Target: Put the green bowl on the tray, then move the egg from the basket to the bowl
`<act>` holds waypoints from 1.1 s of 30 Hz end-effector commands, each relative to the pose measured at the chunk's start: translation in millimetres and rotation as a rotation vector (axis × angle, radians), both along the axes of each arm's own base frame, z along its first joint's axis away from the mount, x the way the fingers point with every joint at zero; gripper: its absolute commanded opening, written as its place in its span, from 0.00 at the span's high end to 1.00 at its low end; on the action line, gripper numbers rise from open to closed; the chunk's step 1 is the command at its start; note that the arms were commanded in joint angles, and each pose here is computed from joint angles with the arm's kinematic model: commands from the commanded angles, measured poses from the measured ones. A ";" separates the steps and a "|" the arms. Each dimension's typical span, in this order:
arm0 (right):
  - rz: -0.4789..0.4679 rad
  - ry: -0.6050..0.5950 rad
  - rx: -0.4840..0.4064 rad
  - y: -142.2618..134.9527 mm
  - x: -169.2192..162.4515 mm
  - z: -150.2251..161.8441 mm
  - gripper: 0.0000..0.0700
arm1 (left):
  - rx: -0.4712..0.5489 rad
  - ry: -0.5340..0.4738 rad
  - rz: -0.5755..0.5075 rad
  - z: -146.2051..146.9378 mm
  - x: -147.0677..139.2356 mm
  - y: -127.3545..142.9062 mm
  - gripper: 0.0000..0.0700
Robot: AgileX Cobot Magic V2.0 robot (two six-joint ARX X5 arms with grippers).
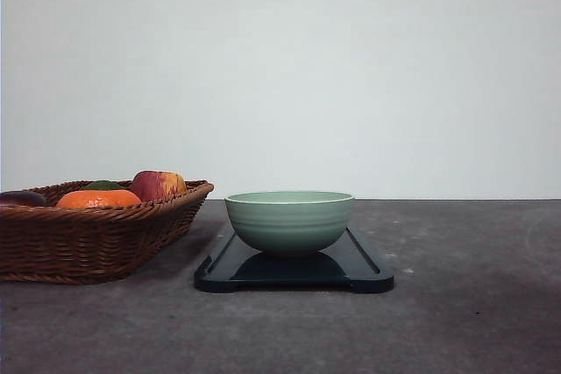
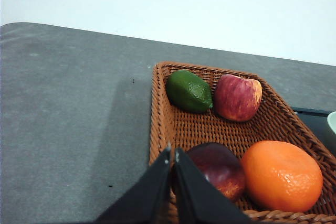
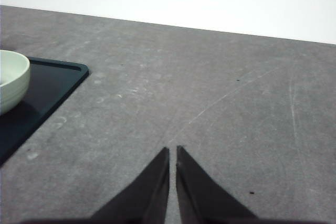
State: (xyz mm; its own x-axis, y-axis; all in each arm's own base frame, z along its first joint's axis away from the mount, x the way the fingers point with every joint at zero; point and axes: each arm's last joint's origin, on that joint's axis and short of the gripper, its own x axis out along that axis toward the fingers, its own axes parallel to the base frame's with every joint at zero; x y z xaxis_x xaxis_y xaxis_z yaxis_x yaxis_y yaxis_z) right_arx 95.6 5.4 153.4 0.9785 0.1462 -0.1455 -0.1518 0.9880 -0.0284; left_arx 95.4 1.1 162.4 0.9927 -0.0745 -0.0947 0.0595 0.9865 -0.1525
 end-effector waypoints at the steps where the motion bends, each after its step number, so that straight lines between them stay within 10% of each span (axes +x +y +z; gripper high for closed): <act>1: -0.001 0.004 0.010 0.0 0.2 -1.3 0.98 | 0.014 0.005 0.002 -5.2 1.1 0.2 1.00; 33: -0.001 0.004 0.010 0.0 0.2 -1.3 0.98 | 0.014 0.005 0.002 -5.2 1.1 0.2 1.00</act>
